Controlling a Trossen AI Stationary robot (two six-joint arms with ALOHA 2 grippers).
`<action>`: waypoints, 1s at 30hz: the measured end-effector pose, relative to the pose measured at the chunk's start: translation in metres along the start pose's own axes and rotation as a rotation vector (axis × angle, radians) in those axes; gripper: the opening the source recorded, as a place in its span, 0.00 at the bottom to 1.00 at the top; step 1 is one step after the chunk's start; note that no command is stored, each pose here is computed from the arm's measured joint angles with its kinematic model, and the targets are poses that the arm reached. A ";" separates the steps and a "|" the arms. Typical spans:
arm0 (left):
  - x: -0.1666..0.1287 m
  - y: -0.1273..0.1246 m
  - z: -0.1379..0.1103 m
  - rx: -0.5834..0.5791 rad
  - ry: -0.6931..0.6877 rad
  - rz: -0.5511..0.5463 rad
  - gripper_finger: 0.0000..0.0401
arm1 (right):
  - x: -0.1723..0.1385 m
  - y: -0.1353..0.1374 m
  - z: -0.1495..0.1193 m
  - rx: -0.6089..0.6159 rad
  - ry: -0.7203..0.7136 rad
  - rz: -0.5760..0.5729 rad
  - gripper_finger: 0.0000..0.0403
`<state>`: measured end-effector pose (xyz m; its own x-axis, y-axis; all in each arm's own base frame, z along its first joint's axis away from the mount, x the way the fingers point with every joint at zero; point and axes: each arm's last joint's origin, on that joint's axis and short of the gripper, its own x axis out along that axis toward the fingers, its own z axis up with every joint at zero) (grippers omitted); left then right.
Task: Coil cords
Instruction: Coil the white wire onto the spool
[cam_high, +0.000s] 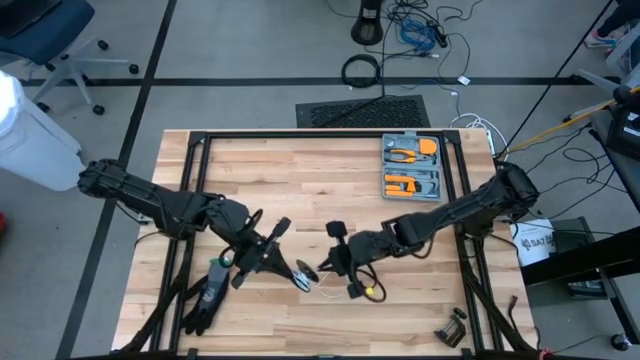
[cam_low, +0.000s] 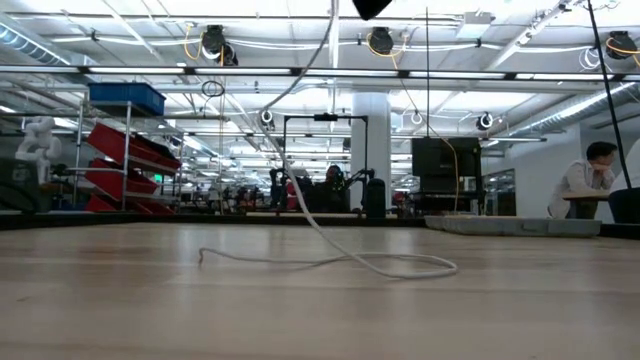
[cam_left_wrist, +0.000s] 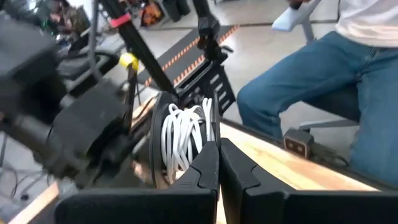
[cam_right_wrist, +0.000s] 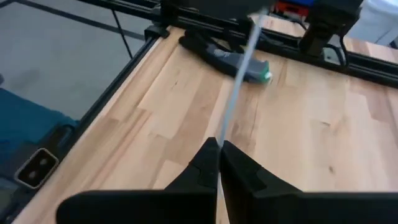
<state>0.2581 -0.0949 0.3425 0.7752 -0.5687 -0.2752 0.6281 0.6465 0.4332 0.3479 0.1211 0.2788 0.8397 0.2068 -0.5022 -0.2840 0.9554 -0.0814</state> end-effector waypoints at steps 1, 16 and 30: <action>0.000 0.000 0.000 -0.001 0.009 0.008 0.00 | -0.001 0.003 0.000 0.003 0.005 -0.002 0.00; -0.003 0.002 -0.005 -0.085 0.119 0.124 0.00 | -0.033 0.026 0.013 0.092 -0.044 -0.022 0.00; -0.006 0.005 -0.016 -0.159 0.236 0.186 0.00 | -0.036 0.028 -0.009 0.233 0.189 0.024 0.07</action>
<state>0.2573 -0.0803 0.3328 0.8604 -0.3121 -0.4030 0.4627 0.8098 0.3607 0.3052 0.1390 0.2873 0.7266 0.2076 -0.6550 -0.1706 0.9779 0.1208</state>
